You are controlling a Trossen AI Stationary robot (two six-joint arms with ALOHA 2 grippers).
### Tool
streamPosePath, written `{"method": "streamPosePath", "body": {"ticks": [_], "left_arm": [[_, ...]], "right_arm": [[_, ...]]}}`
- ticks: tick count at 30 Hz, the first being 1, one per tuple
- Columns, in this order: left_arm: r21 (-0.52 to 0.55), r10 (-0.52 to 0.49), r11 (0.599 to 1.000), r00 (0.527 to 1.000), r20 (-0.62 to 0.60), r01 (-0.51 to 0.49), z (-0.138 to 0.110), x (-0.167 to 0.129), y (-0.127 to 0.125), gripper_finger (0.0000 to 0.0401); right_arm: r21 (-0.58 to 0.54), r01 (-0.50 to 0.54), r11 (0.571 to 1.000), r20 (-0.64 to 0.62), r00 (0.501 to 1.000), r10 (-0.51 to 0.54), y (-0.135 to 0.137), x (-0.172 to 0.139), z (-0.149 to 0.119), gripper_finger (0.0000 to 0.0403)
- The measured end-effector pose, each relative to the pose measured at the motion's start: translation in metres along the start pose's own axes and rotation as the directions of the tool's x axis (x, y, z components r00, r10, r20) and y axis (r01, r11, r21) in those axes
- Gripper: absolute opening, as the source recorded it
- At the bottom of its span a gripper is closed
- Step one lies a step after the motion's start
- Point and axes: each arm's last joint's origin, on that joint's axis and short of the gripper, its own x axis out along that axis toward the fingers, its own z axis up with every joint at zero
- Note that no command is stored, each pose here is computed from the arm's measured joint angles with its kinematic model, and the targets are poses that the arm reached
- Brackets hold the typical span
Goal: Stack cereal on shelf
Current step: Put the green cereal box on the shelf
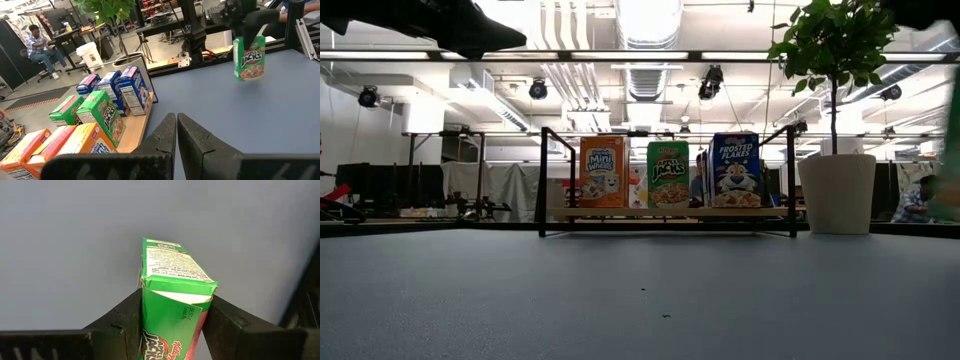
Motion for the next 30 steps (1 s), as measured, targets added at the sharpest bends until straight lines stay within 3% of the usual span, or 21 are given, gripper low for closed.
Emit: {"method": "streamPosePath", "body": {"ticks": [9,18,25,30], "left_arm": [[0.0,0.001,1.0,1.0,0.0,-0.001,0.0,0.0,0.0,0.0],[0.0,0.001,1.0,1.0,-0.001,-0.001,0.0,0.0,0.0,0.0],[0.0,0.0,1.0,1.0,-0.001,0.0,0.0,0.0,0.0,0.0],[0.0,0.0,1.0,1.0,-0.001,0.0,0.0,0.0,0.0,0.0]], "right_arm": [[-0.195,-0.115,0.974,0.018,0.993,0.12,0.039,-0.015,0.069,0.0158],[-0.439,-0.176,0.881,0.079,0.969,0.233,0.087,-0.035,0.139,0.0157],[-0.669,-0.118,0.734,0.109,0.961,0.254,0.128,-0.05,0.185,0.0157],[-0.829,-0.003,0.559,0.118,0.976,0.18,0.147,-0.053,0.216,0.0157]]}}
